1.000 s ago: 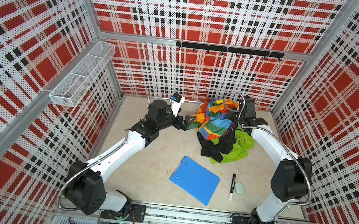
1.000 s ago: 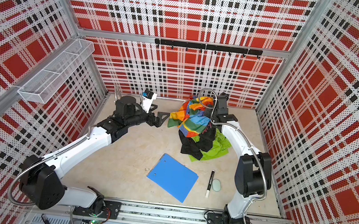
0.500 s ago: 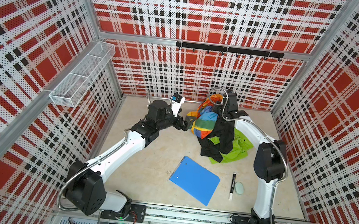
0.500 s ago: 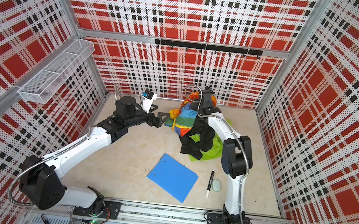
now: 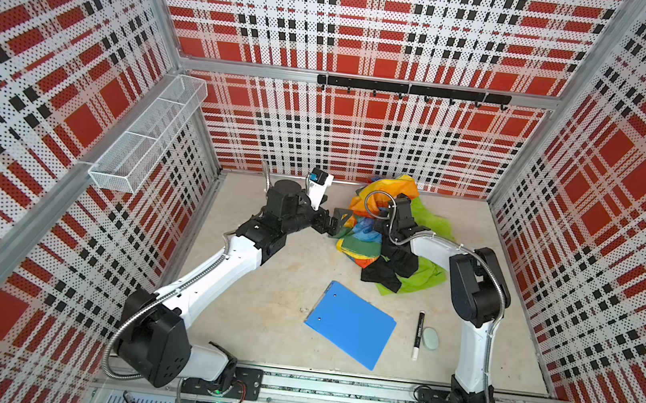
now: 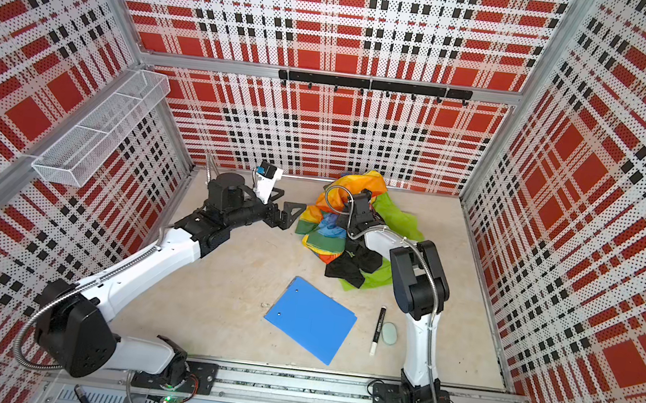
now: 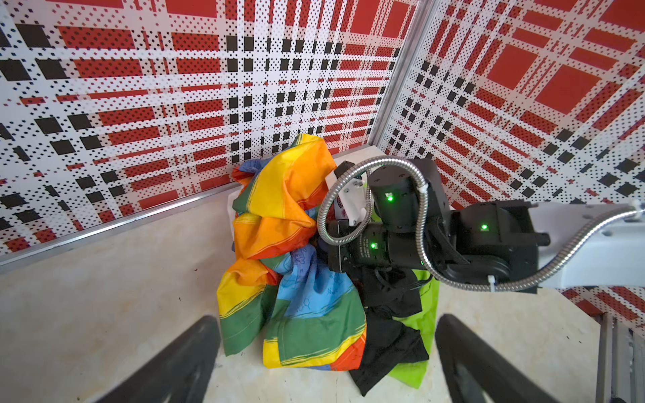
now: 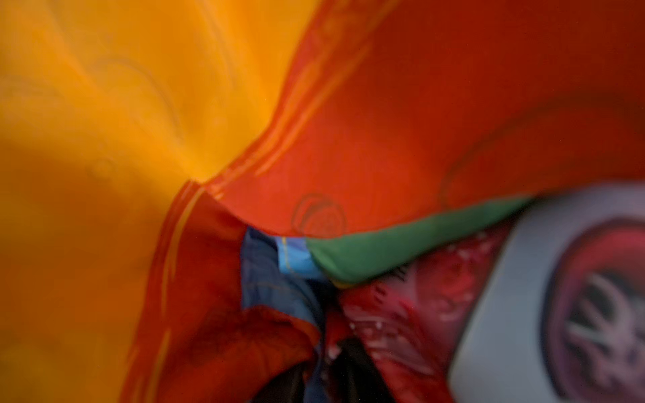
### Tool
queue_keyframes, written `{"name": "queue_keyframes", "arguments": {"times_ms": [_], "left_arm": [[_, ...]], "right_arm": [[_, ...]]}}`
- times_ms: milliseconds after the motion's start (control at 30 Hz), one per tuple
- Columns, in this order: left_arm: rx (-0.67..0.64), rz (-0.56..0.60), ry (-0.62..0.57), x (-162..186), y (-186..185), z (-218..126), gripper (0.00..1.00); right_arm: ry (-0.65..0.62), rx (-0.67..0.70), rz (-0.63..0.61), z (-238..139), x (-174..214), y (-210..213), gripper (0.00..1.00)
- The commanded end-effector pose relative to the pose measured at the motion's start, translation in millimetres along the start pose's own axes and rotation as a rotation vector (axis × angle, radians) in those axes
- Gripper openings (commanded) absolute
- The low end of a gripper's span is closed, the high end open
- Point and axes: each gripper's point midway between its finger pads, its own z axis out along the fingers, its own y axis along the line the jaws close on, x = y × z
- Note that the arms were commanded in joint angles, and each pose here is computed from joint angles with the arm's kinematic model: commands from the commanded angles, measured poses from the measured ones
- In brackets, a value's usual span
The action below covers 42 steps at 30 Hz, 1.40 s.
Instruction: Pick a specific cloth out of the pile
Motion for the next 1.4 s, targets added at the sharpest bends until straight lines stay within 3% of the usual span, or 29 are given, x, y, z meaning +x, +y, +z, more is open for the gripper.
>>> {"name": "queue_keyframes", "arguments": {"times_ms": [0,67,333,433,667,800,1033,1267,1367], "left_arm": [[0.008,0.017,-0.07,-27.0,-4.9,-8.6,0.99],[0.009,0.018,-0.07,-26.4,-5.0,-8.7,0.99],[0.008,0.023,-0.077,-28.9,-5.5,-11.1,0.99],[0.008,0.026,-0.082,-30.3,-6.1,-12.8,0.99],[0.06,0.04,-0.08,-31.2,-20.4,-19.9,0.99],[0.144,0.057,-0.042,-24.9,-45.9,-21.0,0.99],[0.205,0.03,0.006,3.1,-54.6,-20.5,0.99],[0.213,0.014,0.032,2.7,-61.6,-15.4,0.99],[0.199,0.035,0.044,5.9,-61.2,-15.6,0.99]], "right_arm": [[0.066,0.097,-0.011,-7.2,18.2,-26.3,0.21],[0.051,0.092,-0.018,-13.3,9.6,-21.8,0.28],[-0.063,0.022,-0.084,-70.7,-48.6,9.3,0.76],[-0.097,0.01,-0.107,-101.1,-68.5,8.0,0.84],[-0.223,-0.042,-0.059,-178.5,-110.6,-35.2,0.92],[-0.238,0.001,-0.004,-195.2,-118.8,-87.3,1.0],[-0.165,0.024,0.087,-172.3,-97.0,-149.5,1.0],[-0.029,0.021,0.105,-129.6,-68.0,-162.9,1.0],[-0.003,0.11,0.147,-117.7,-56.6,-184.3,1.0]]}}
